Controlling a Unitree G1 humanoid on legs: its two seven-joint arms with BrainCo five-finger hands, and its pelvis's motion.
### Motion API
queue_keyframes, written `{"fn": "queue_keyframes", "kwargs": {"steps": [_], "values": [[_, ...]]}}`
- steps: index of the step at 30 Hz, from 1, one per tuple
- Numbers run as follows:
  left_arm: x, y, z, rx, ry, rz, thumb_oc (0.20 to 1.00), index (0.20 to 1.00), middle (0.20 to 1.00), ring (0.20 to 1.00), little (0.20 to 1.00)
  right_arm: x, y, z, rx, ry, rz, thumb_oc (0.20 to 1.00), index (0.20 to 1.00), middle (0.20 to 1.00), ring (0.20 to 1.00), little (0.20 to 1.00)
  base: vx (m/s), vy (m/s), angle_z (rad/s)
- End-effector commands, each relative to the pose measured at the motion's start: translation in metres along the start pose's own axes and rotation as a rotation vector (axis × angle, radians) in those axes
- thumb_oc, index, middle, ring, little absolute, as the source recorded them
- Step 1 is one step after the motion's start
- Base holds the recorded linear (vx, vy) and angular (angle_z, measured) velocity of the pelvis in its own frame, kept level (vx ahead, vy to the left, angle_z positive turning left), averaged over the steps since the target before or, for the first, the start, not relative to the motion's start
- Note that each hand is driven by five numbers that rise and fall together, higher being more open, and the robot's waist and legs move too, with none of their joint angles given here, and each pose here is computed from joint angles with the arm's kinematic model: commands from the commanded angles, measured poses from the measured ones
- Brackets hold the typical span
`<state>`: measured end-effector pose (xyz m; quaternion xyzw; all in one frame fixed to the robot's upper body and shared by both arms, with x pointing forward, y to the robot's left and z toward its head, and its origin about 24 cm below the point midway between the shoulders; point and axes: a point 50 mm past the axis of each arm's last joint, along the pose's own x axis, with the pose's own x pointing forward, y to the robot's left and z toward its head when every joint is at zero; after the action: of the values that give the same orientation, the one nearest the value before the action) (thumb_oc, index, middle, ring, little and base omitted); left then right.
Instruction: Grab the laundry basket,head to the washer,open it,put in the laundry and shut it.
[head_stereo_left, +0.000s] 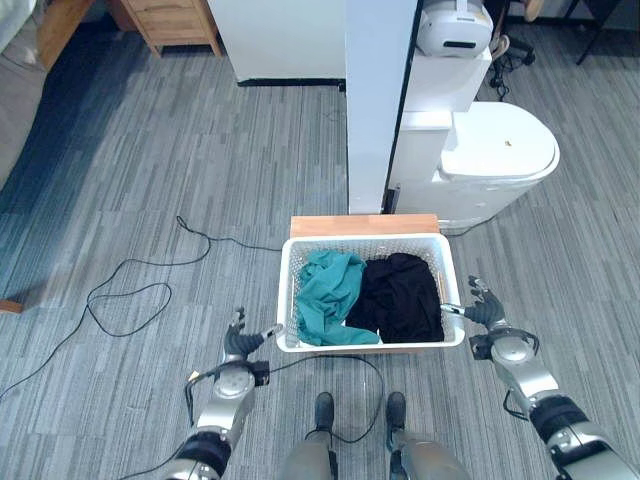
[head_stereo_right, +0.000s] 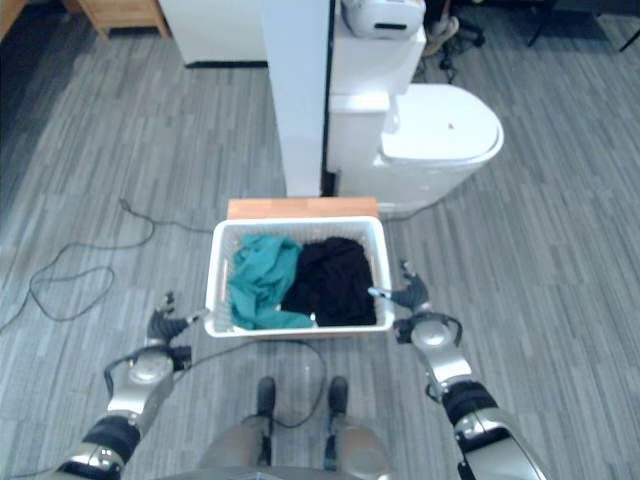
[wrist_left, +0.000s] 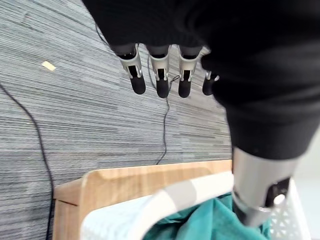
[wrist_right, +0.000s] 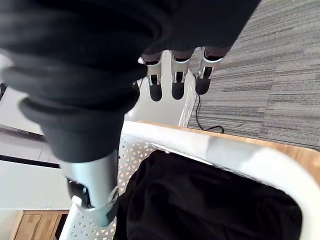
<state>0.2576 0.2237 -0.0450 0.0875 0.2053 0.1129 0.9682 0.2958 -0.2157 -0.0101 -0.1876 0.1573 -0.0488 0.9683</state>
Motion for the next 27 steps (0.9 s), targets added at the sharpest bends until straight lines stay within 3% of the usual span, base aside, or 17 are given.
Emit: {"fn": "queue_keyframes", "kwargs": {"steps": [1,4,8,9,10,19,27], "values": [[0.015,0.004,0.022,0.062,-0.061,0.029,1.000,1.000,1.000,1.000,1.000,0.008,0.014,0.014,0.068,-0.026,0.006,1.000,1.000,1.000,1.000,1.000,-0.10,0.014,0.02],[0.027,-0.008,0.034,0.146,-0.058,-0.011,1.000,1.000,1.000,1.000,1.000,0.016,0.027,0.019,0.071,0.013,0.030,1.000,1.000,1.000,1.000,1.000,-0.09,0.042,0.00],[0.039,-0.024,0.042,0.259,-0.015,-0.046,1.000,1.000,1.000,1.000,1.000,0.022,0.049,0.033,0.216,0.032,0.060,1.000,1.000,1.000,1.000,1.000,-0.05,0.038,-0.07],[0.040,-0.029,0.045,0.265,-0.019,-0.057,1.000,1.000,1.000,1.000,1.000,0.023,0.052,0.037,0.249,0.027,0.067,0.561,0.561,0.561,0.561,0.561,0.00,0.000,0.00],[0.041,-0.033,0.048,0.262,-0.025,-0.062,0.200,0.200,0.200,0.200,0.200,0.024,0.054,0.042,0.275,0.013,0.071,0.200,0.200,0.200,0.200,0.200,0.00,0.000,0.00],[0.016,-0.043,0.038,0.084,-0.115,-0.132,0.200,0.200,0.200,0.200,0.200,0.003,0.046,0.044,0.374,-0.123,0.110,0.200,0.200,0.200,0.200,0.200,0.02,-0.030,-0.02],[-0.024,-0.009,0.015,-0.058,-0.149,-0.118,0.200,0.200,0.200,0.200,0.200,-0.039,-0.003,0.033,0.309,-0.286,0.042,0.200,0.200,0.200,0.200,0.200,0.06,-0.075,0.05]]}}
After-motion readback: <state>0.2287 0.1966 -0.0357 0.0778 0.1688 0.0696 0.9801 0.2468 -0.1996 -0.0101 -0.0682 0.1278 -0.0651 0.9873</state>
